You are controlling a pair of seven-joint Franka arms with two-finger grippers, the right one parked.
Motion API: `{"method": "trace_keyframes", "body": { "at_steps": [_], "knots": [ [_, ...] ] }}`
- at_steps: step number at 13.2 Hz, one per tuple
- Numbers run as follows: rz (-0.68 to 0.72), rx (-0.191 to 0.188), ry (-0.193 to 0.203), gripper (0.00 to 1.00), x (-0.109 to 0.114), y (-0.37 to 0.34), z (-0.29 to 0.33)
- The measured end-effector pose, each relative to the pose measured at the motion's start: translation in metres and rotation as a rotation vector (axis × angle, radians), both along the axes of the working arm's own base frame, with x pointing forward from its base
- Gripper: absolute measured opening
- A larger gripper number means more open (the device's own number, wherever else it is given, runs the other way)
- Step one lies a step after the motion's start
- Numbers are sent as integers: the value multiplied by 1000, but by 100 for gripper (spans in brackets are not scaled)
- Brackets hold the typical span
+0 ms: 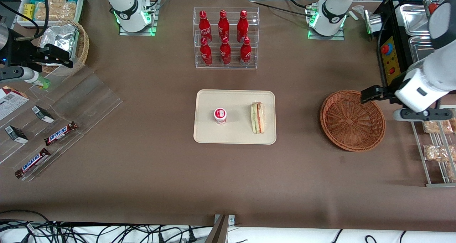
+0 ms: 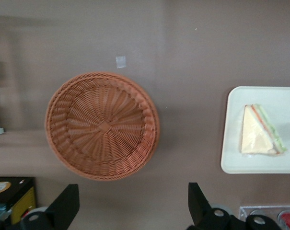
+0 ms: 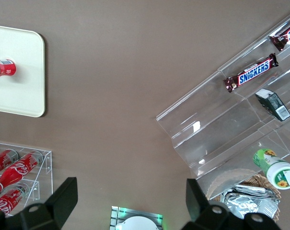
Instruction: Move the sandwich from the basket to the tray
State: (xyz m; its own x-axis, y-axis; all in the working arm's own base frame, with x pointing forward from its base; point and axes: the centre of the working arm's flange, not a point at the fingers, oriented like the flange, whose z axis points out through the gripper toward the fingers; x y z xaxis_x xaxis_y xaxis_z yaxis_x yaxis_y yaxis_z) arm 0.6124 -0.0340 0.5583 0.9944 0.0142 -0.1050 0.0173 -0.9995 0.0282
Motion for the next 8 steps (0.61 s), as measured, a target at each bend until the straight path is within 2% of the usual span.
{"method": "trace_keyframes", "body": {
  "at_steps": [4, 8],
  "knots": [
    [-45, 29, -5, 100, -16, 22, 23],
    [-116, 24, -18, 100, -30, 33, 39]
  ]
}}
